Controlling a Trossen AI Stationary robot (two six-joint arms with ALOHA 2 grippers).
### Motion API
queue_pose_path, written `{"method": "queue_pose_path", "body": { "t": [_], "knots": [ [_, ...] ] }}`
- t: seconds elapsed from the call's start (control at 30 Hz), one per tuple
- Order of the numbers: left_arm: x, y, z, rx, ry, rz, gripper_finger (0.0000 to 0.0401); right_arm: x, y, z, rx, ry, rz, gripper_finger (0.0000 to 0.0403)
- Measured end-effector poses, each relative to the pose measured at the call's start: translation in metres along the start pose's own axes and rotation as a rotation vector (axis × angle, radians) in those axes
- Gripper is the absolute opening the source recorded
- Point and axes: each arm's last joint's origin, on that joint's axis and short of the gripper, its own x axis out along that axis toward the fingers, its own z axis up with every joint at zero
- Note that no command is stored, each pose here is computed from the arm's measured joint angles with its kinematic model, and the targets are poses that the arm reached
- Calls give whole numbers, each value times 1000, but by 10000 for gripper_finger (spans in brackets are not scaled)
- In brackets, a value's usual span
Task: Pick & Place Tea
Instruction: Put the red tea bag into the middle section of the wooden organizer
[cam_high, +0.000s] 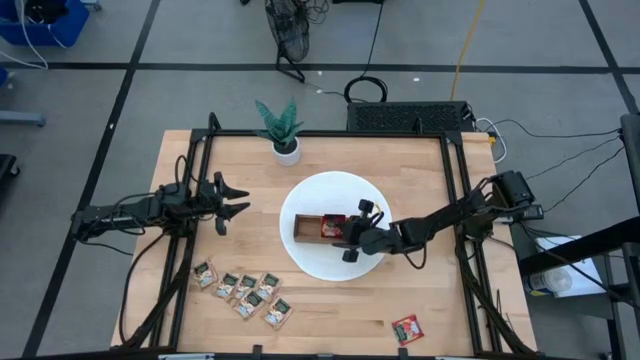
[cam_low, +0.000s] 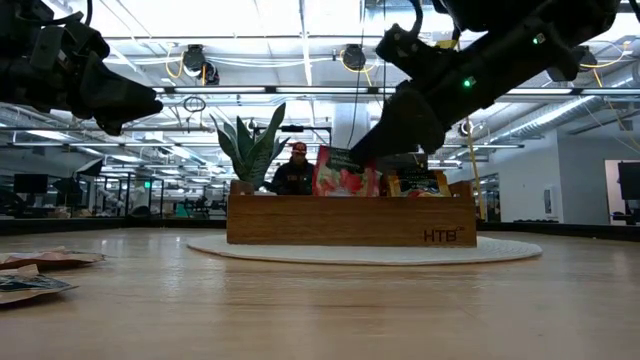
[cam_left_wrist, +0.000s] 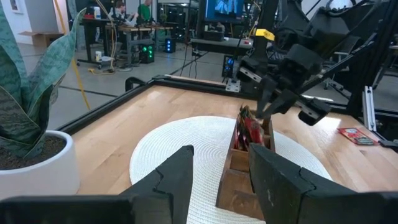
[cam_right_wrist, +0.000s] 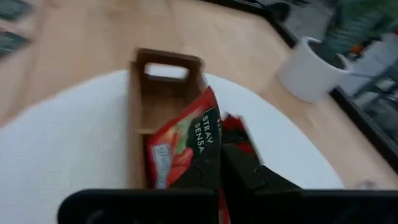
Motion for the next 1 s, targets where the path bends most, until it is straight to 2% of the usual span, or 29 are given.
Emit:
{"method": "queue_pose_path", "body": {
  "t": [0.1,0.4,0.7,0.8,1.0],
  "knots": [
    [0,0,0,0,0,0,157,0,1,1,11,-5,46,14],
    [0,0,0,0,0,0,157,0,1,0,23,4,41,77],
    [0,0,0,0,0,0,157,0,-4,0,-19,-2,-134,162],
    [0,0,0,0,0,0,157,-3,-4,2,-32,-13,-160,176],
    [0,0,0,0,0,0,157,-11,1,11,-10,-74,-108,188]
  ]
}}
